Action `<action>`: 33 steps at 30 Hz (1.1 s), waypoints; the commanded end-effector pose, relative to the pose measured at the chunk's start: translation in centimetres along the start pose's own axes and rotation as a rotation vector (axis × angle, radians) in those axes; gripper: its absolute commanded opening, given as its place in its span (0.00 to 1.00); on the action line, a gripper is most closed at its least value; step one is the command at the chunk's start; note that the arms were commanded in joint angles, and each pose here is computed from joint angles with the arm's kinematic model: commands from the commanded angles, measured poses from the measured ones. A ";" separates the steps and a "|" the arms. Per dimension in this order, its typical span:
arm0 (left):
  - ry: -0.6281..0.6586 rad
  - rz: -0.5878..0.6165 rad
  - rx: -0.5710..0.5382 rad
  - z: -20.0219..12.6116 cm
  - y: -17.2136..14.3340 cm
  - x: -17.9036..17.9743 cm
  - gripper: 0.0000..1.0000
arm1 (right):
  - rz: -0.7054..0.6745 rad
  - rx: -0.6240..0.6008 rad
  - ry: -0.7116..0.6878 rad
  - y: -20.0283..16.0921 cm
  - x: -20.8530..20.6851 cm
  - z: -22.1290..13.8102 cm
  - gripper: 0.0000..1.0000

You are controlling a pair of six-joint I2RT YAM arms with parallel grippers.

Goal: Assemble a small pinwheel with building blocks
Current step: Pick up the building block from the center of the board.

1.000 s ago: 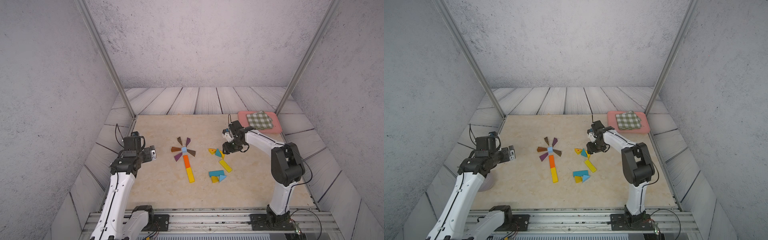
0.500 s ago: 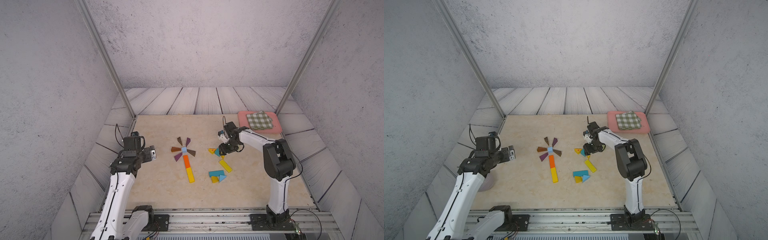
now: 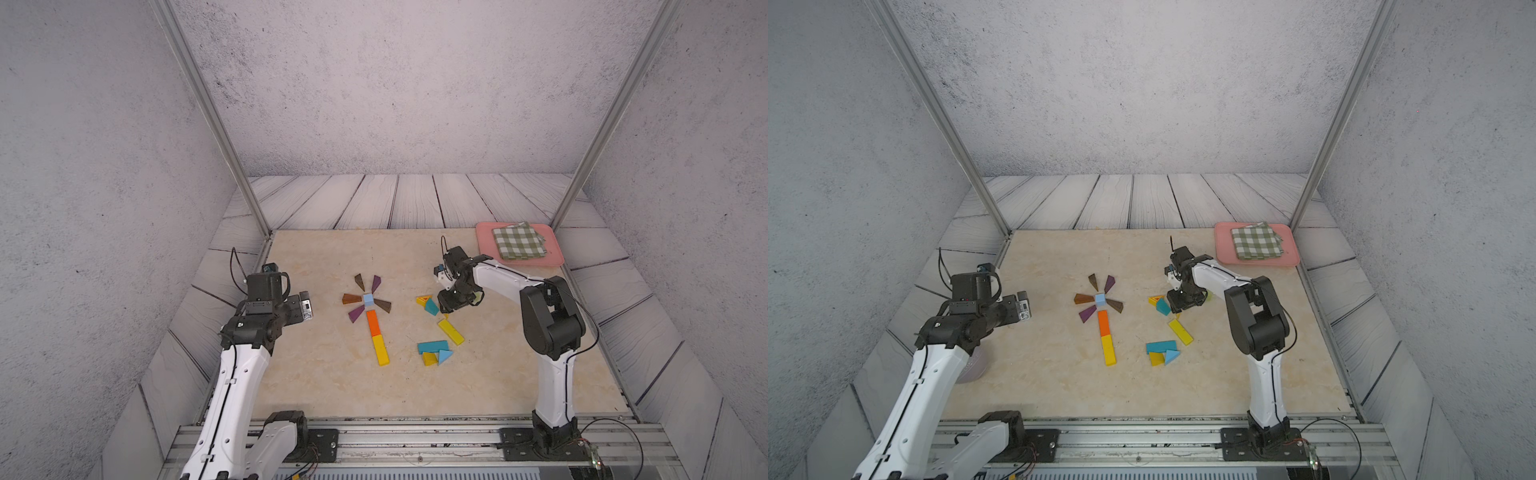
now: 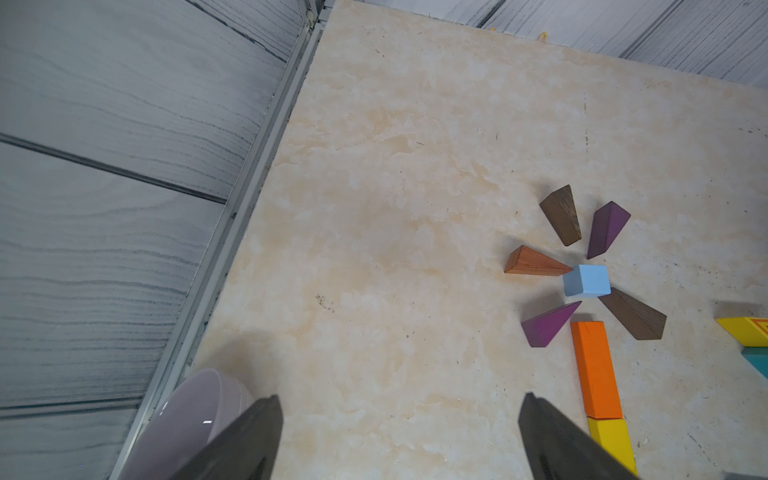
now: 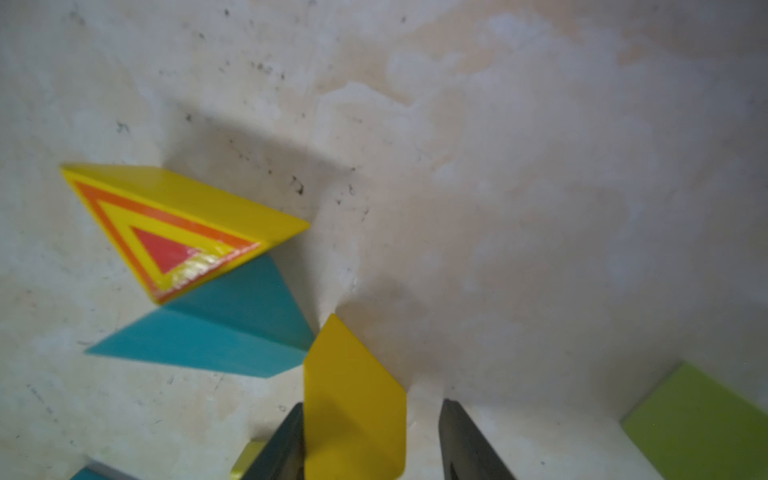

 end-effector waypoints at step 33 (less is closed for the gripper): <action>0.009 0.000 0.011 0.1 -0.2 0.4 0.96 | 0.034 -0.090 -0.038 -1.6 0.4 -4.5 0.15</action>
Point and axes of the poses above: each gripper's point midway between its finger pads, its own z axis out along the fingers, its own x axis along the line the jaws close on, y = z × x, the point moved 4 cm from there along -z, back along the fingers, and after that the axes turned 13 degrees about -z, right-handed, at the moved point
